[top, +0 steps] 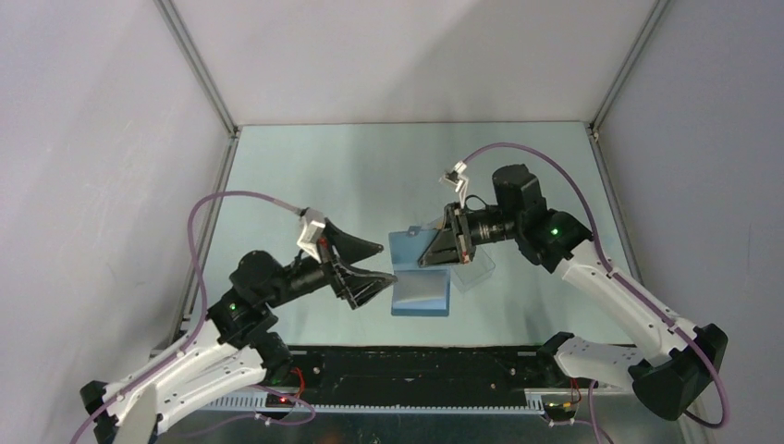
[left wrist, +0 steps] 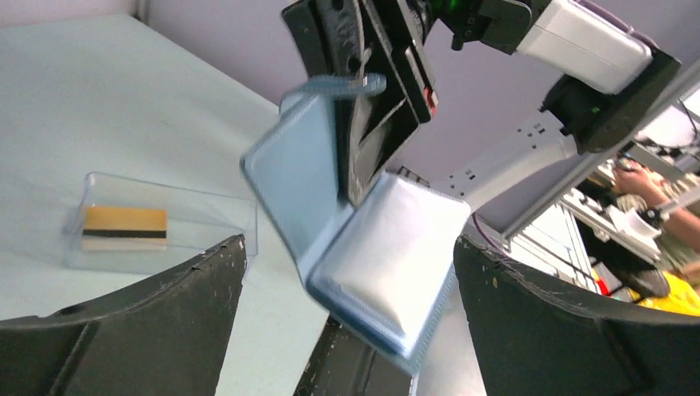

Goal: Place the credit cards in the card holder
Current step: Open the card holder.

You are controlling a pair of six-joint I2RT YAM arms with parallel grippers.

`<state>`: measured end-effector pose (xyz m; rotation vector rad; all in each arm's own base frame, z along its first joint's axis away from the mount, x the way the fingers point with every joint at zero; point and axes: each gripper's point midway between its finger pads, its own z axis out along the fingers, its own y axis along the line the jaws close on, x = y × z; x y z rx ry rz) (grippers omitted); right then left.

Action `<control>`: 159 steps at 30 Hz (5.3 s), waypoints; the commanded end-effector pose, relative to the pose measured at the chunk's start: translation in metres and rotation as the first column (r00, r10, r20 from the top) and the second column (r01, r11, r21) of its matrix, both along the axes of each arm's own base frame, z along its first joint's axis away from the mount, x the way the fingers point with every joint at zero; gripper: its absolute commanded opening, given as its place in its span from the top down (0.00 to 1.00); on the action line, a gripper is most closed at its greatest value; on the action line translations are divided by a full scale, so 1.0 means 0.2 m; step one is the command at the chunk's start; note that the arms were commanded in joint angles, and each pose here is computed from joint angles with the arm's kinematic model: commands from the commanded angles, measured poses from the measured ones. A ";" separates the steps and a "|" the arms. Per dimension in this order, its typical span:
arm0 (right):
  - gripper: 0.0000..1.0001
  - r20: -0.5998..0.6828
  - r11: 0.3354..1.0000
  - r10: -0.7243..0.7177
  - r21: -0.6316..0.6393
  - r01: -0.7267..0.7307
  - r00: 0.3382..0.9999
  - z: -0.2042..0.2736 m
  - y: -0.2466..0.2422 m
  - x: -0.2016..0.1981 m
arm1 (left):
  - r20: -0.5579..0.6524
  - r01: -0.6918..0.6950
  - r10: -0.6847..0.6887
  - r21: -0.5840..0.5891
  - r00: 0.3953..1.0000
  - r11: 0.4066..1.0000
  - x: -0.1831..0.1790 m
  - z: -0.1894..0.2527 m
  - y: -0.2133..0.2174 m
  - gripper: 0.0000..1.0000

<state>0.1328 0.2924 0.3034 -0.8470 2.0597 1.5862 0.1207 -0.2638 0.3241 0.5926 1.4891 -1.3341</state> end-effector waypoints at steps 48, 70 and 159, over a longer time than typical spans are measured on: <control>1.00 -0.011 0.993 -0.033 0.109 0.034 0.999 0.17 -0.09 0.04 | -0.181 -0.112 0.104 -0.040 0.978 0.993 0.11 -0.16 0.06 0.13; 1.00 -0.026 0.995 -0.046 0.085 0.048 0.999 0.13 -0.08 0.06 | -0.174 -0.060 0.060 0.007 0.983 0.998 0.10 -0.13 0.01 0.18; 1.00 -0.115 0.996 0.039 0.080 -0.029 0.993 0.07 -0.03 0.00 | -0.135 -0.008 -0.009 -0.123 0.991 0.992 0.11 -0.09 -0.09 0.46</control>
